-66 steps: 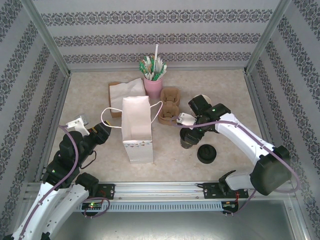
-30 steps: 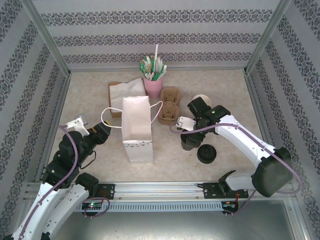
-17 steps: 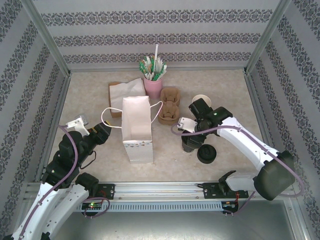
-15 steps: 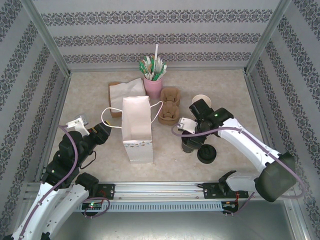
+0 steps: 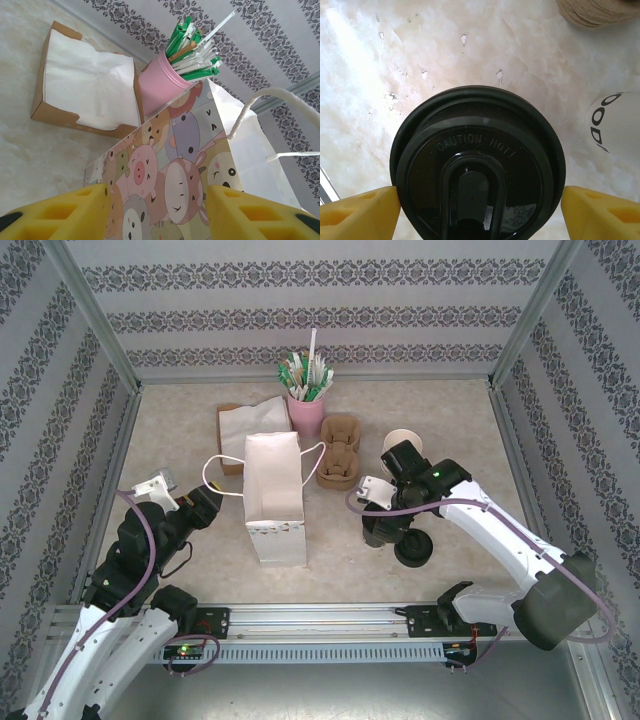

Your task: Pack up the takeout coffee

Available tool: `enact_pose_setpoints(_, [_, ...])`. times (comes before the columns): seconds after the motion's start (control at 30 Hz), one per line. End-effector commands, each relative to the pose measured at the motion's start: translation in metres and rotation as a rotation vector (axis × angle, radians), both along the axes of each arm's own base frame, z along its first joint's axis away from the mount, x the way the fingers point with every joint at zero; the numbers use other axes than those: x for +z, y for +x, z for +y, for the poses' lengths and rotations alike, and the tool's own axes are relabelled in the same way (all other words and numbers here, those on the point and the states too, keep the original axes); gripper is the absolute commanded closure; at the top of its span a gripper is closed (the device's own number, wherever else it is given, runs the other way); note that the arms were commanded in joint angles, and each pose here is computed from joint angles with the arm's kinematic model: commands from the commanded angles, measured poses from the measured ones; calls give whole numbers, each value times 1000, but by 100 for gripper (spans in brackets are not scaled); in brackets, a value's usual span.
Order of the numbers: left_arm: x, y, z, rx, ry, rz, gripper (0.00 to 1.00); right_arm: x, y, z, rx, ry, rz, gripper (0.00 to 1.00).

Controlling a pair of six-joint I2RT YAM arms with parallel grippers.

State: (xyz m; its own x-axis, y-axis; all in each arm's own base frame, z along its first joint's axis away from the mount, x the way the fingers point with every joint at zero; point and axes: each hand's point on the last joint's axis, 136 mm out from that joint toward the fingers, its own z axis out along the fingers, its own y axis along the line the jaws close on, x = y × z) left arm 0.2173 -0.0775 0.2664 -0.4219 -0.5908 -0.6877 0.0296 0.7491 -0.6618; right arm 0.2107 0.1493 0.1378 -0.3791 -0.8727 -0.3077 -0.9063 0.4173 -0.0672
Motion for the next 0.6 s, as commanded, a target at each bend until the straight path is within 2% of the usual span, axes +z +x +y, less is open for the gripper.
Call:
enact_pose_setpoints(0.0, [10, -3, -4, -21, -16, -16, 46, 12, 0, 9, -33, 68, -13, 16])
enact_pose_setpoints(0.2, [10, -3, -3, -20, -17, -17, 45, 26, -4, 17, -38, 130, -41, 2])
enact_pose_setpoints(0.4, [10, -3, -4, -21, -17, -18, 45, 38, -4, 21, -79, 183, -69, 2])
enact_pose_setpoints(0.47, [10, -3, -3, -18, -17, -19, 45, 47, 4, 19, -162, 199, -109, 2])
enact_pose_setpoints(0.53, [11, -3, -3, -18, -13, -19, 46, 58, 17, 12, -306, 217, -156, 3])
enact_pose_setpoints(0.57, [11, -3, -2, -16, -12, -20, 46, 65, 23, 7, -395, 229, -178, 6])
